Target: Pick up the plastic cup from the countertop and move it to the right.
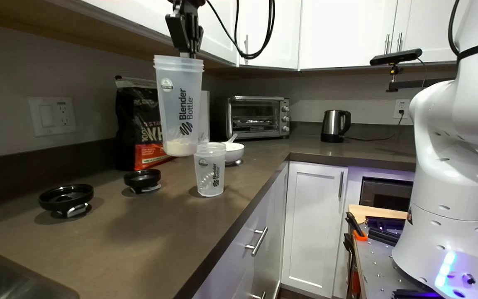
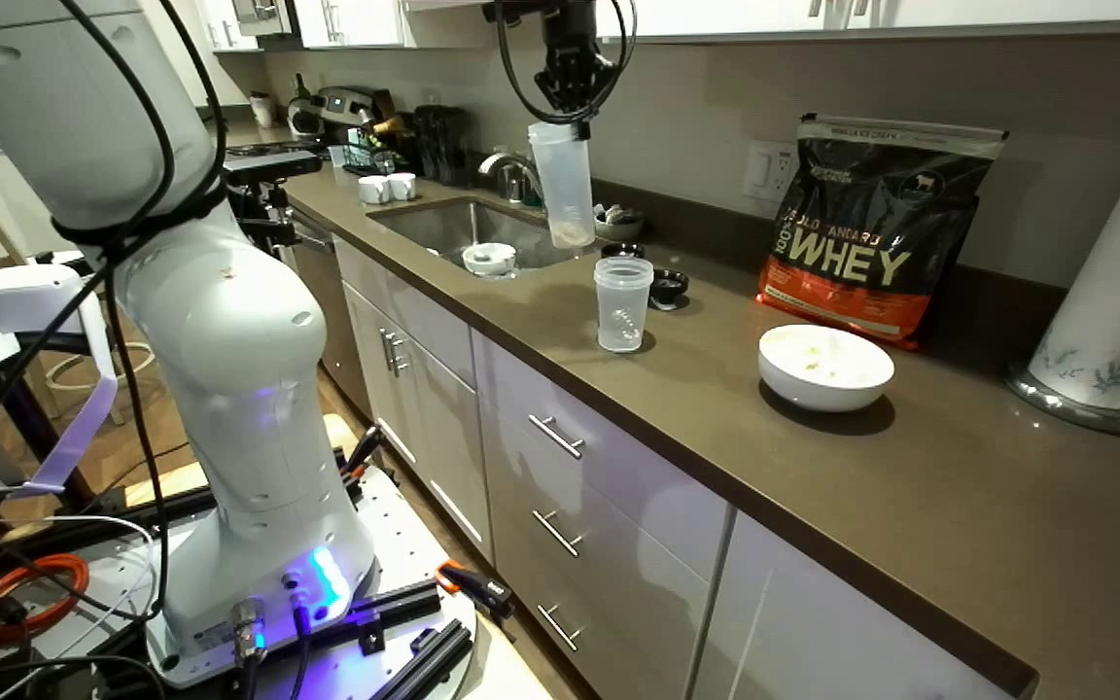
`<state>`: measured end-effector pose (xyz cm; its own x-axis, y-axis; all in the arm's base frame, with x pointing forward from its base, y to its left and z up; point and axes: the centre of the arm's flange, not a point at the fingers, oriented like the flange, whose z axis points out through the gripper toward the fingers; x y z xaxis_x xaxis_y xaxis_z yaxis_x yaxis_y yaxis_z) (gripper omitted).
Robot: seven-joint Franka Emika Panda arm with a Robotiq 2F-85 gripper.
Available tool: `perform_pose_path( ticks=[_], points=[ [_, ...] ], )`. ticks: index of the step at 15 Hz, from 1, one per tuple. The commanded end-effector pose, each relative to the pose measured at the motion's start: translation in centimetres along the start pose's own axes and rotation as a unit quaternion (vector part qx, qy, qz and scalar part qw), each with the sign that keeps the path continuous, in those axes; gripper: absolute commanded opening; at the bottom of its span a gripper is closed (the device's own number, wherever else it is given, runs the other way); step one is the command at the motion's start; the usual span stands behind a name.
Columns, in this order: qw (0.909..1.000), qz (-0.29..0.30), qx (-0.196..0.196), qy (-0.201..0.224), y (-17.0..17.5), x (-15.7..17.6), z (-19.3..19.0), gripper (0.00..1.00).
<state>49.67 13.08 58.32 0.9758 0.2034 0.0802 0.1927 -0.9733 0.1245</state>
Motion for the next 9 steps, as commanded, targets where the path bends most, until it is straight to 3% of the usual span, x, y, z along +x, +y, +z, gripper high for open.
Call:
perform_pose_path(
  ticks=[1,9],
  points=[
    [0.9992,0.024,-0.020,0.023,1.1,-0.4,-1.9,0.02],
    [0.9916,0.080,-0.077,0.066,3.4,-0.5,-1.8,0.02]
  ],
)
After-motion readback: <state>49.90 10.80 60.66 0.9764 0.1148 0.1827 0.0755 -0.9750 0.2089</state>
